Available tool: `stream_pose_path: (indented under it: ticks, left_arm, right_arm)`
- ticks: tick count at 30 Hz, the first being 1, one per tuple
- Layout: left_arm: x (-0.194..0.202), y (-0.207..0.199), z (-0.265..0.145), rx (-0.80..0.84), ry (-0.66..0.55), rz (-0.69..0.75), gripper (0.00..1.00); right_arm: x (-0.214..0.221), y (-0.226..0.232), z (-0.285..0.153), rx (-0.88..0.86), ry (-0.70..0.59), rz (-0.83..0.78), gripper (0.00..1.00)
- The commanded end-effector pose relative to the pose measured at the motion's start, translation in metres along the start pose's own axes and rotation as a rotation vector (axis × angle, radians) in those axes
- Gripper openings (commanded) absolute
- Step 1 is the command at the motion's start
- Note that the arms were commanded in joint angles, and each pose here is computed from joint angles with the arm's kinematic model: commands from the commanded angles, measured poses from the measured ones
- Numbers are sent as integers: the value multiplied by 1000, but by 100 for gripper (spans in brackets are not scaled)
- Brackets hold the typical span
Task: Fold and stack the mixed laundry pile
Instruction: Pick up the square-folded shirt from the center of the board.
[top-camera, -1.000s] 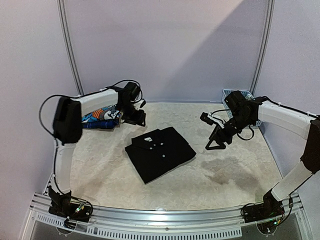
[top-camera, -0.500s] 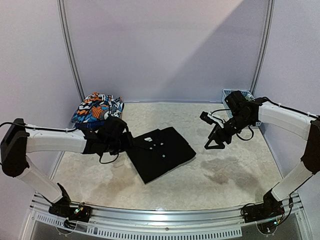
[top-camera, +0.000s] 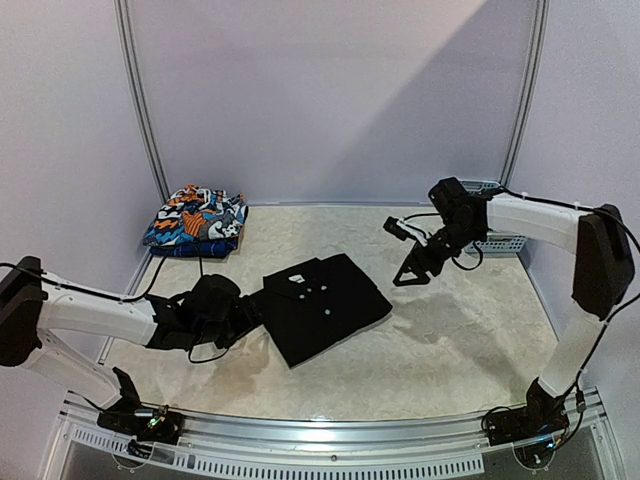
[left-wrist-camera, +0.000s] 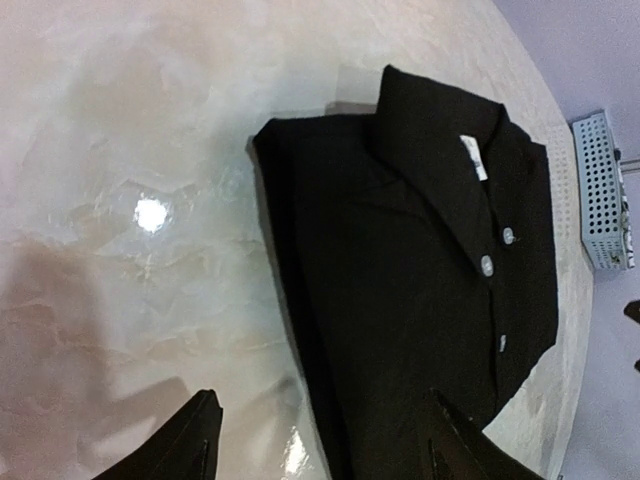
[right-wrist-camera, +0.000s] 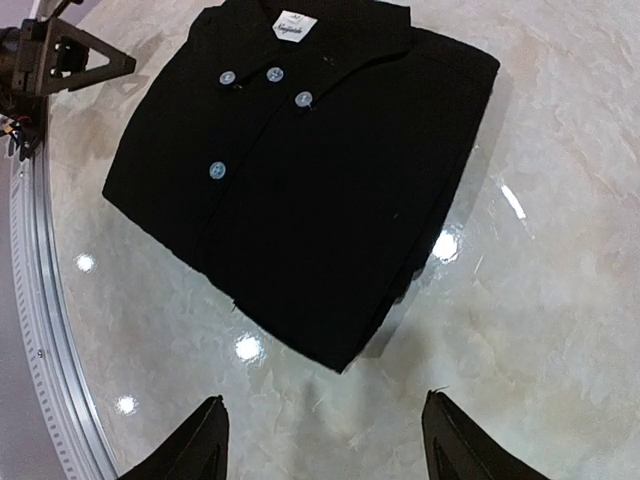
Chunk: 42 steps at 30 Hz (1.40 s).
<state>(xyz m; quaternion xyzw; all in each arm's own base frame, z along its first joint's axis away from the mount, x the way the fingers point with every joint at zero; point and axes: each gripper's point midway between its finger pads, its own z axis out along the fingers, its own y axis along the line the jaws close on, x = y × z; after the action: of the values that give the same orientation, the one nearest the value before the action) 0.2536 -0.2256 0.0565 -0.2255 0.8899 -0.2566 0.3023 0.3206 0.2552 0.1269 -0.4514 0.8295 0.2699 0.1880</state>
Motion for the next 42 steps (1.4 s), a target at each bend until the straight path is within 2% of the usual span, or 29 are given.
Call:
stream_pose_path:
  ticks: [1, 5, 8, 17, 25, 30, 34, 37, 40, 42]
  left_arm:
    - [7, -12, -4, 92, 15, -59, 69]
    - [8, -9, -1, 105, 10, -77, 72]
    - [12, -8, 5, 104, 21, -78, 73]
    - [41, 1, 31, 85, 124, -124, 73]
    - [64, 1, 51, 111, 217, -198, 70]
    - [70, -1, 62, 127, 233, -204, 66]
    - [65, -9, 66, 150, 220, -176, 56]
    - [57, -15, 66, 139, 207, -107, 40]
    - [40, -27, 63, 99, 188, 19, 22]
    - [29, -28, 59, 29, 185, 165, 15]
  right_arm:
    - [-40, -9, 17, -80, -72, 43, 64]
    - [-56, 11, 40, -204, -77, 15, 60]
    - [-55, 22, 67, -254, -28, 0, 59]
    - [-33, 6, 125, -328, 71, 173, 56]
    - [-16, -1, 145, -323, 122, 242, 56]
    - [-8, -1, 151, -341, 142, 268, 56]
    - [-5, 0, 153, -347, 151, 272, 56]
    - [-5, 1, 150, -350, 153, 269, 56]
    - [-9, 6, 139, -349, 151, 252, 56]
    - [-14, 9, 125, -330, 146, 223, 56]
